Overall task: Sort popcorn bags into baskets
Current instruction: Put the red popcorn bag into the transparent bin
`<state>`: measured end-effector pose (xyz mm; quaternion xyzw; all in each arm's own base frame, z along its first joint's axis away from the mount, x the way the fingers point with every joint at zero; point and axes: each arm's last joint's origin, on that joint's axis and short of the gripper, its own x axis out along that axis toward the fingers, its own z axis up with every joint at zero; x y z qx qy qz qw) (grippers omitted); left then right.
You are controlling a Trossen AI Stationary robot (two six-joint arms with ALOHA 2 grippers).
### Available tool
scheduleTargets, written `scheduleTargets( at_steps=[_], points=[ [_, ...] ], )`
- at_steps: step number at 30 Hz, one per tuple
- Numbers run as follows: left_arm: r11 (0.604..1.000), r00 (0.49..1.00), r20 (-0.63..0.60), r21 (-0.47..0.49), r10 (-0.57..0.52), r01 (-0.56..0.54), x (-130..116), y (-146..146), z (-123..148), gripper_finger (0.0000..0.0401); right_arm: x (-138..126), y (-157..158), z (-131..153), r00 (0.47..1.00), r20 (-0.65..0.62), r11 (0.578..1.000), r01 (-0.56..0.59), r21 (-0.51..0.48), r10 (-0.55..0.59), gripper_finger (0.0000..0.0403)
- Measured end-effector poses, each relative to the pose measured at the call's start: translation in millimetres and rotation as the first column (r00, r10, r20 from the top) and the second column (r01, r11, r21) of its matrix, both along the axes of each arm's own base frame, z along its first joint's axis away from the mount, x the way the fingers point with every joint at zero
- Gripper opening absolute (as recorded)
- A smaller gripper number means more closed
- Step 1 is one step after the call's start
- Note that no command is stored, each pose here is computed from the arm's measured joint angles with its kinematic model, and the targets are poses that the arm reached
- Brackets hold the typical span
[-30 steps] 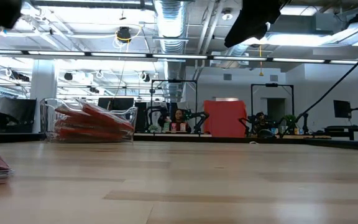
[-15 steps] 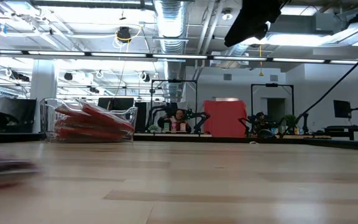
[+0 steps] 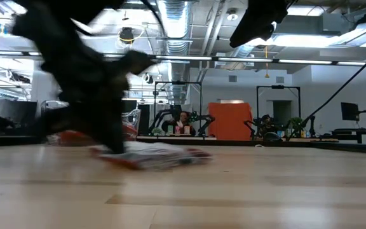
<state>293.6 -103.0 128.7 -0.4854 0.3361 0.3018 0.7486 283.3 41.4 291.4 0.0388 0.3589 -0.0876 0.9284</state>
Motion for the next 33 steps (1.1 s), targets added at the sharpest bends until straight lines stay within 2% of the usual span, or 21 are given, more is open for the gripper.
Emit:
scheduleTargets(
  at_steps=[6, 10, 13, 17, 22, 26, 30, 33],
  points=[
    [0.998, 0.983, 0.18, 0.035, 0.036, -0.043, 31, 52, 10, 0.0, 0, 2, 0, 1.0, 0.002, 1.0, -0.004, 0.003, 0.004, 0.0098],
    [0.998, 0.944, 0.325, 0.011, 0.057, -0.064, 34, 70, 42, 0.0, 7, 11, -15, 0.998, 0.063, 0.999, -0.019, 0.029, 0.017, 0.0098],
    [0.995, 0.927, 0.37, 0.054, 0.058, -0.084, 25, 73, 65, 0.0, 11, 20, -30, 0.992, 0.122, 0.997, -0.029, 0.075, 0.019, 0.0098],
    [0.982, 0.937, 0.341, 0.14, 0.072, -0.126, 4, 78, 89, 0.0, 21, 32, -61, 0.994, 0.106, 0.996, -0.031, 0.088, 0.022, 0.0098],
    [0.968, 0.962, 0.261, 0.208, 0.082, -0.139, -15, 82, 98, 0.0009, 44, 40, -99, 0.997, 0.079, 0.995, -0.022, 0.1, 0.014, 0.0096],
    [0.968, 0.971, 0.239, 0.24, 0.011, -0.07, -16, 81, 99, 0.0053, 56, 43, -132, 1.0, 0.018, 0.994, -0.009, 0.107, 0.007, 0.0086],
    [0.965, 0.974, 0.227, 0.258, -0.013, -0.047, -16, 81, 98, 0.0123, 57, 45, -156, 0.998, -0.07, 0.991, 0.004, 0.133, 0.005, 0.0068],
    [0.966, 0.98, 0.199, 0.254, -0.004, -0.048, -18, 84, 94, 0.0177, 54, 46, -164, 0.992, -0.124, 0.988, 0.004, 0.157, 0.016, 0.0057]
  ],
)
